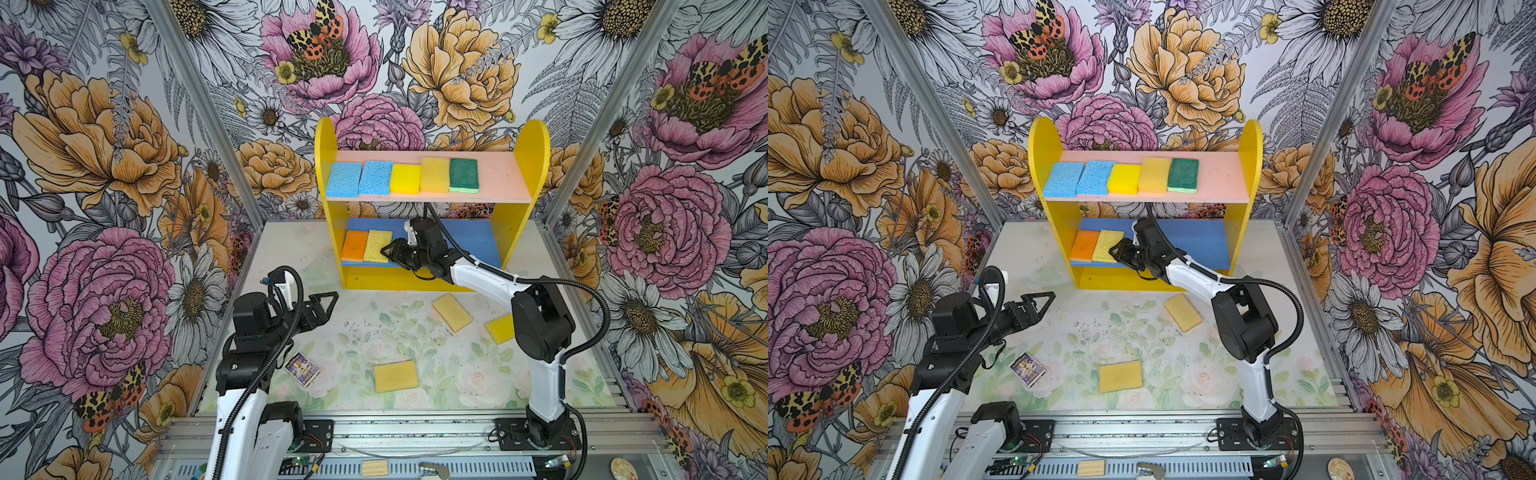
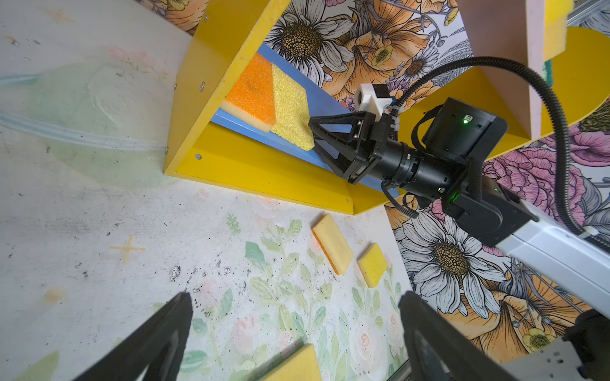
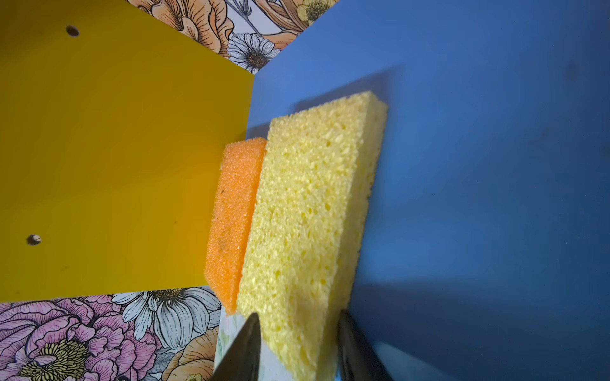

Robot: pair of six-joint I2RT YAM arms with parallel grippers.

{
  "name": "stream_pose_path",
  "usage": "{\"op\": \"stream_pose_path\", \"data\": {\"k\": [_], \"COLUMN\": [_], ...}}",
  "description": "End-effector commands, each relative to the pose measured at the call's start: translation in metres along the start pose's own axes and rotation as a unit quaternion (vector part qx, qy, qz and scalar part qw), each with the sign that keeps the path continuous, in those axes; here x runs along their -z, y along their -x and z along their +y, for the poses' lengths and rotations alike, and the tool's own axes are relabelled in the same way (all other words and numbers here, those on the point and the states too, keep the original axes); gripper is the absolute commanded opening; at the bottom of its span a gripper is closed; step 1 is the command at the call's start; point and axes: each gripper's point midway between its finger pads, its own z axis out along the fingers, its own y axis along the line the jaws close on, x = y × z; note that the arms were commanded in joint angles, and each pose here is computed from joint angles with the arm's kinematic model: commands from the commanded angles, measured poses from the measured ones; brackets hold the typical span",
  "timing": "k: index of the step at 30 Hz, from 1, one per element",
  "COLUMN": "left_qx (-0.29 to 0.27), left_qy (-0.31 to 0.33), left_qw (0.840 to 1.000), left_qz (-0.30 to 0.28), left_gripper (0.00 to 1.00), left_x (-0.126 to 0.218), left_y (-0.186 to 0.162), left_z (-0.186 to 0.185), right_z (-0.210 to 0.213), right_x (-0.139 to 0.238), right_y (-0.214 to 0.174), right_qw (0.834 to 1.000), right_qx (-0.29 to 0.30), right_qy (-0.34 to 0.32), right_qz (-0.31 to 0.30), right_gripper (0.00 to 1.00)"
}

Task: Place and organize the cleaning sponges onto the shelf
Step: 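Place the yellow sponge beside the orange sponge on the blue shelf with the right gripper, then withdraw the right gripper while the left gripper reaches for the pale yellow sponge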

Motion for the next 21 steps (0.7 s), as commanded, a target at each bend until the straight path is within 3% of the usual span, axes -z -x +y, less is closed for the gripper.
{"op": "stream_pose_path", "data": {"k": [1,11,21], "left_qx": [-0.009,-0.019,-0.024], "left_qy": [0.012,-0.006,-0.020], "left_qw": [1.000,1.000,0.998], "left_qz": [0.001,0.014,0.046], "left_gripper": [0.99,0.99,0.99], "left_x": [-0.002,-0.004,-0.013], "left_y": [-0.002,-0.007,-0.020], "left_z": [0.006,-0.002,-0.009], "right_z": [0.003,0.009,0.003], "right_x": [0.009,0.040,0.118], "right_y": [0.011,0.010,-0.029], "right_qw": [1.000,0.999,0.999], "right_qx": [0.005,0.013,0.031], "right_qy": [0.003,0.004,0.002], "right_qz": [-0.017,-0.032,-0.043], "right_gripper": [0.42,0.44,0.46]}}
